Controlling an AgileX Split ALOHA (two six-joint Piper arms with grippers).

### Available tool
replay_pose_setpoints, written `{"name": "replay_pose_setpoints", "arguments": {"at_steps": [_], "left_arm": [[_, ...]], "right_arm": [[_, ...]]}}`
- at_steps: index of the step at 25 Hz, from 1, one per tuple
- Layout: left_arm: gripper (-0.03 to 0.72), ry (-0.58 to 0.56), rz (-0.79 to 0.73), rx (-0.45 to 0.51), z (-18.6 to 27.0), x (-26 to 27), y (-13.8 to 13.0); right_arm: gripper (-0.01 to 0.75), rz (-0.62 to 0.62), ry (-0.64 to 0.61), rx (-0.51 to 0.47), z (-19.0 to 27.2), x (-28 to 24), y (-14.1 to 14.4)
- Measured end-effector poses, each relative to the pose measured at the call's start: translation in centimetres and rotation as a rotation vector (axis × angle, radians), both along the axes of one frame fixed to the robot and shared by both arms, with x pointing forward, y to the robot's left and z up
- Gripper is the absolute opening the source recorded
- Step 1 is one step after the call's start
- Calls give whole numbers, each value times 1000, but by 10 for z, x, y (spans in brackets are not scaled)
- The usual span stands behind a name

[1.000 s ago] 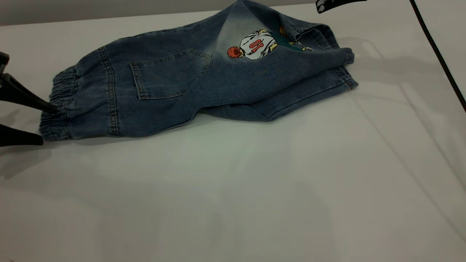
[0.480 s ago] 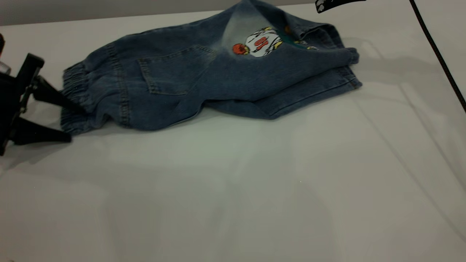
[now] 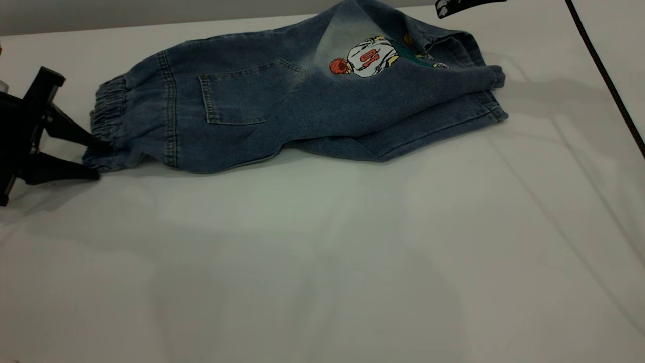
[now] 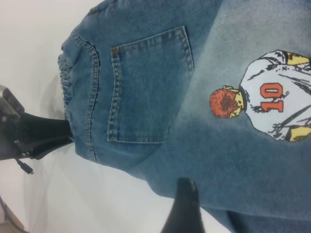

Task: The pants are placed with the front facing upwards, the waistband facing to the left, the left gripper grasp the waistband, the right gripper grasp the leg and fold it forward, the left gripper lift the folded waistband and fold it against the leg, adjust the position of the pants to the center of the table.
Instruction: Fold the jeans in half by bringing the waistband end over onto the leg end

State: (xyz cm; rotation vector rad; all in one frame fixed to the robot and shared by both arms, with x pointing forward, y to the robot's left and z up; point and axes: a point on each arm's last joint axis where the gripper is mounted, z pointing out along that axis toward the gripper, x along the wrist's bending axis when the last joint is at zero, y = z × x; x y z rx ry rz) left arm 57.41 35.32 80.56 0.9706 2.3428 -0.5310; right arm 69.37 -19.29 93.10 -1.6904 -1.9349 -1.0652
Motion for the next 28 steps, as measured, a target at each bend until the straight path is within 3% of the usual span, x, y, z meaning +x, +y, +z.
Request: {"name": "replay_pose_setpoints", "arguments": {"at_steps": [5,13,20,28], "left_arm": [[85,-20,-38,58,-2,2,-5],[85,-80,-144,118,18,3,-7],[85,-165,-250,163,83,-2,-8],[85,-276,-368,256,157,-22,-14]], "right_arm": [[517,8,4,4,0,-1,4],[517,89,18,11,-4,-11,40],[517,124,18,8,-24,-22,90],[515,167,-84,-13,-24,-41,146]]}}
